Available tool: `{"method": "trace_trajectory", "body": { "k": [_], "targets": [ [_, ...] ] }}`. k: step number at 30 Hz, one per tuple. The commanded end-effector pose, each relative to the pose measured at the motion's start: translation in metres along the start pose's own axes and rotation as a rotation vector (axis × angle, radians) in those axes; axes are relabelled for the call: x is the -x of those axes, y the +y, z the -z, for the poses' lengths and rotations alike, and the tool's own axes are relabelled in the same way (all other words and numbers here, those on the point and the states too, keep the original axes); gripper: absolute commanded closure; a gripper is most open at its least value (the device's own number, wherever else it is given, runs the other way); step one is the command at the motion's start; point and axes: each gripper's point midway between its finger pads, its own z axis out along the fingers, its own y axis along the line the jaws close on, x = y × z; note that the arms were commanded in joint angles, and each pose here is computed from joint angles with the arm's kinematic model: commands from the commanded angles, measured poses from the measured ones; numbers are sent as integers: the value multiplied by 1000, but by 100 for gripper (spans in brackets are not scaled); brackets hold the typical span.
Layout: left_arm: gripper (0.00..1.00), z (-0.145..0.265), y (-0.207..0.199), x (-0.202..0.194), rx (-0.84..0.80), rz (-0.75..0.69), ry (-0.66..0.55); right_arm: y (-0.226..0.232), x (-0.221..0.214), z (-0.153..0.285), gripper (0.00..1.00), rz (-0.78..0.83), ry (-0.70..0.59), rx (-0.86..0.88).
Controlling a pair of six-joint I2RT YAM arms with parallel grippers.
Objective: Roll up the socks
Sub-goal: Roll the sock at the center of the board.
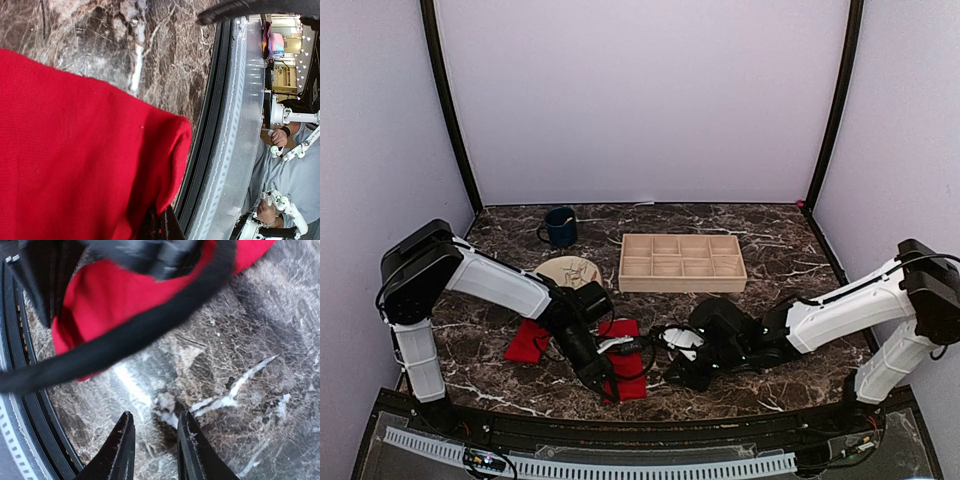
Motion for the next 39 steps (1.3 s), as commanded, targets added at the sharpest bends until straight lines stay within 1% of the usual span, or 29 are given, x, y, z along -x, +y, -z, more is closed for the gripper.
{"method": "trace_trajectory", "body": {
  "k": [1, 15, 20, 27, 39],
  "targets": [
    [100, 2, -5, 0, -46, 7, 18, 9, 5, 8, 72, 122, -47, -63],
    [100, -1, 2, 6, -82, 43, 53, 63, 11, 0, 67, 449, -20, -109],
    [100, -1, 6, 7, -91, 53, 61, 69, 5, -15, 65, 554, 27, -149],
    [100, 0, 10, 7, -105, 65, 64, 69, 8, -25, 65, 641, 55, -182],
    [100, -1, 12, 4, -125, 80, 73, 64, 10, -38, 65, 740, 78, -217]
  ]
}}
